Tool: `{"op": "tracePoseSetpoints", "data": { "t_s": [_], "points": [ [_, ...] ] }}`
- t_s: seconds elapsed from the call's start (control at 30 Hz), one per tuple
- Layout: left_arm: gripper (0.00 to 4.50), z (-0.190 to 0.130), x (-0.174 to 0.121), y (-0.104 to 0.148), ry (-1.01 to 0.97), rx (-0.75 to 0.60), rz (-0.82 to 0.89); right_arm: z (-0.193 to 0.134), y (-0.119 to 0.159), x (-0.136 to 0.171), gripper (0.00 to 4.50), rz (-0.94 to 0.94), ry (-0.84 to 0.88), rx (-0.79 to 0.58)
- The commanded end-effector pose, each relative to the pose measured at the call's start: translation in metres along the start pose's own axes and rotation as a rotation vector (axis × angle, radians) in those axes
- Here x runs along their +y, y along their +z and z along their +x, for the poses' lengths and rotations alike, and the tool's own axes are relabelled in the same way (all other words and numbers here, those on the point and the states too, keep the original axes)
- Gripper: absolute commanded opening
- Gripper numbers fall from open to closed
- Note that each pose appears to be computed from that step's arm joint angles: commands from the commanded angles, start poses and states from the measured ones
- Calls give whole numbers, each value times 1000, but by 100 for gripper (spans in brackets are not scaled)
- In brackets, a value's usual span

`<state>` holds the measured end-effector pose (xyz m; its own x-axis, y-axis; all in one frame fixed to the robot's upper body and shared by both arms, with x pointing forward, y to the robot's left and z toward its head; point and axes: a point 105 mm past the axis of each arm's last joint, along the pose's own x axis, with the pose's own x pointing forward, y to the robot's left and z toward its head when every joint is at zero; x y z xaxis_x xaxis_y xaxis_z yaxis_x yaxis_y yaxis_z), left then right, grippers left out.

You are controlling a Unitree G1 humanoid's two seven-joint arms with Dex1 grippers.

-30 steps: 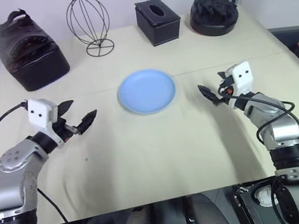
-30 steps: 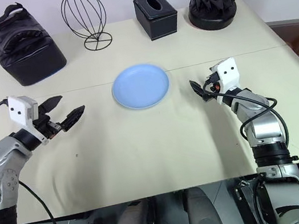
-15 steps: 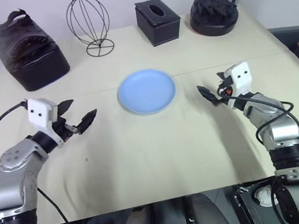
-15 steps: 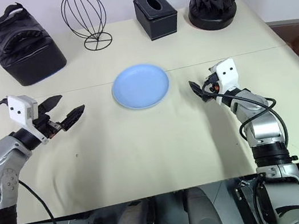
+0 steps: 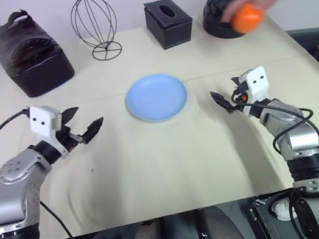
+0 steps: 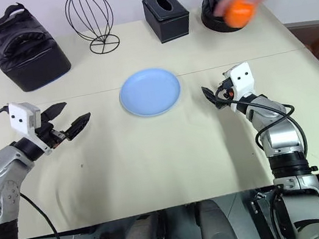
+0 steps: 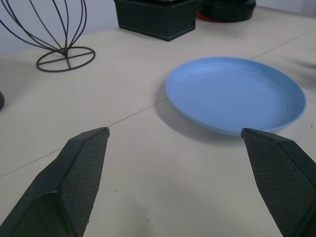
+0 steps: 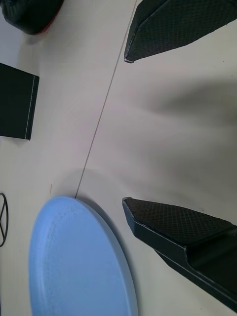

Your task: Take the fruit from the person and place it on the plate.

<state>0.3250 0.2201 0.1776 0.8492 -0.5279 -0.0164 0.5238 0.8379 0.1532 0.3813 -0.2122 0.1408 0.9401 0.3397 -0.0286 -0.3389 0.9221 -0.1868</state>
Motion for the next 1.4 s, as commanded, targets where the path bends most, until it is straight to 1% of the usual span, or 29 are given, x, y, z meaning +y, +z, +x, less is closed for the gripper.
{"op": "tracePoseSetpoints", "data": {
  "t_s": [0.03, 0.37, 0.47, 0.5, 0.57, 0.6, 0.63, 0.7, 0.77, 0.93, 0.97, 1.03, 1.13, 1.2, 1.4],
  "points": [
    [450, -2, 2, 13, 5, -40, 45, -2, 11, -5, 446, -24, -12, -38],
    [450, -7, 9, 8, 37, -25, 55, 1, 12, -3, 446, -26, -6, -45],
    [450, -9, 12, 4, 52, -15, 62, 1, 18, -2, 446, -37, 8, -59],
    [450, -9, 11, 3, 52, -12, 64, 0, 29, 6, 446, -26, 71, -94],
    [450, -10, 11, 2, 54, -9, 62, -10, 53, 30, 446, 26, 265, -158],
    [450, -11, 11, 1, 55, -8, 62, -19, 65, 44, 446, 57, 388, -171],
    [450, -11, 11, 1, 56, -7, 61, -25, 73, 54, 446, 68, 470, -167],
    [450, -13, 12, 0, 59, -5, 61, -35, 81, 69, 446, 59, 585, -133],
    [450, -14, 12, 0, 63, -4, 60, -38, 84, 78, 446, 36, 630, -108],
    [450, -19, 17, 3, 107, -38, 30, -33, 91, 85, 446, 14, 630, -121],
    [450, -20, 19, 5, 122, -60, 16, -32, 91, 85, 446, 13, 627, -123],
    [450, -18, 22, 18, 168, -143, -22, -30, 93, 86, 446, 8, 622, -129],
    [450, -11, 22, 33, 187, -232, -53, -26, 90, 86, 446, -1, 612, -125],
    [450, -5, 18, 42, 163, -272, -67, -24, 88, 86, 446, -8, 606, -120],
    [450, 19, 3, 56, 62, -307, -50, -20, 86, 88, 446, -14, 599, -118]
  ]
}}
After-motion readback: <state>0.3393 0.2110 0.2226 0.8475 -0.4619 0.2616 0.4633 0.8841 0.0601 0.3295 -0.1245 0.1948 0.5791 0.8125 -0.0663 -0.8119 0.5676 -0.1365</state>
